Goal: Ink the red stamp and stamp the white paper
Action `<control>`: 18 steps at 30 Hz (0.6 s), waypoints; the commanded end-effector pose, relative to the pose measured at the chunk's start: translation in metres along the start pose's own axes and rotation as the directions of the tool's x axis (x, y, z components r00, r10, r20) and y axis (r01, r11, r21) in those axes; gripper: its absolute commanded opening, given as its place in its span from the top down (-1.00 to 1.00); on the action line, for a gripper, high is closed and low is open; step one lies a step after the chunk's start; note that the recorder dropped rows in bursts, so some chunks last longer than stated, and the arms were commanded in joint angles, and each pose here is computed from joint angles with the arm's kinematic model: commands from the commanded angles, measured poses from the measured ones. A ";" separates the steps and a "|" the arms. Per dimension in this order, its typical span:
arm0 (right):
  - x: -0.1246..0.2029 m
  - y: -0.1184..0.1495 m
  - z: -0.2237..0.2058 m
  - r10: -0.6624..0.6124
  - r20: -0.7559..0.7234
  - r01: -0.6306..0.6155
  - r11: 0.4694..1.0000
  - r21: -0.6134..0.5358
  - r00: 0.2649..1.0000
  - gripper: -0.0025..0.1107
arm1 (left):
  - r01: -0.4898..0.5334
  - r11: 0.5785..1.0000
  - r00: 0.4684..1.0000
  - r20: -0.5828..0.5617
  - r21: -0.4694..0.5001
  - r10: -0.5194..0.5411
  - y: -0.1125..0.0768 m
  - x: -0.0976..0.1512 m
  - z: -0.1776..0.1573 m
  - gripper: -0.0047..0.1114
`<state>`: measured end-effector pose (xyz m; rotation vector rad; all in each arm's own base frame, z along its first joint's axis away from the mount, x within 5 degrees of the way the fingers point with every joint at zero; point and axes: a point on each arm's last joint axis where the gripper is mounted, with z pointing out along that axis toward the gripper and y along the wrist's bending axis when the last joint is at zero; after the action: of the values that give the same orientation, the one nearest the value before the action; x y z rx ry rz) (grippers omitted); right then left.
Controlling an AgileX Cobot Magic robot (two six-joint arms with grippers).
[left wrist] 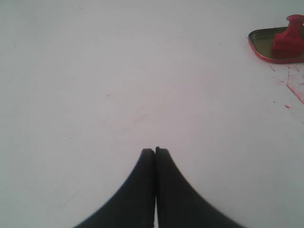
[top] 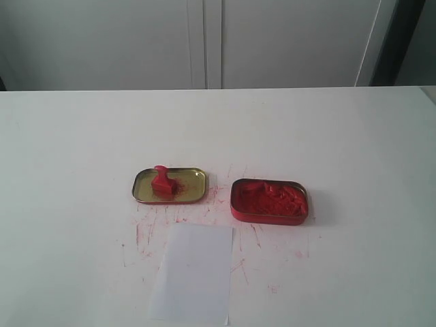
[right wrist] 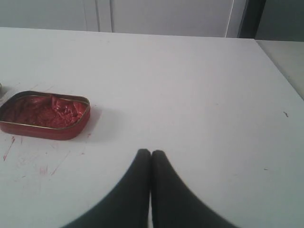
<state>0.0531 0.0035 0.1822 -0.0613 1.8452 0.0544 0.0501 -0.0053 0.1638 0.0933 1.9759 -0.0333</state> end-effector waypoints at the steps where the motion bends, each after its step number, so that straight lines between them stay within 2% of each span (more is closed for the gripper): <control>1: -0.003 0.000 0.000 -0.013 0.050 0.013 1.000 0.004 0.999 0.96 | 0.003 1.000 1.000 0.003 -0.002 -0.003 0.000 0.001 0.000 0.92; 5: -0.014 0.000 -0.001 -0.013 0.172 0.013 1.000 0.002 0.985 0.96 | 0.003 1.000 1.000 0.003 -0.002 -0.003 0.000 0.001 0.000 0.92; 11: -0.035 0.001 -0.007 -0.012 0.404 0.015 1.000 -0.004 0.915 0.96 | 0.003 1.000 1.000 0.003 -0.002 -0.003 0.000 0.001 0.000 0.92; 18: -0.048 0.001 -0.014 0.006 0.542 0.003 1.000 -0.016 0.840 0.96 | 0.003 1.000 1.000 0.003 -0.002 -0.003 0.000 0.001 0.000 0.92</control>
<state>0.0539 0.0048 0.2281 -0.0534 1.3342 0.0780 0.0501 -0.0053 0.1638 0.0933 1.9759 -0.0333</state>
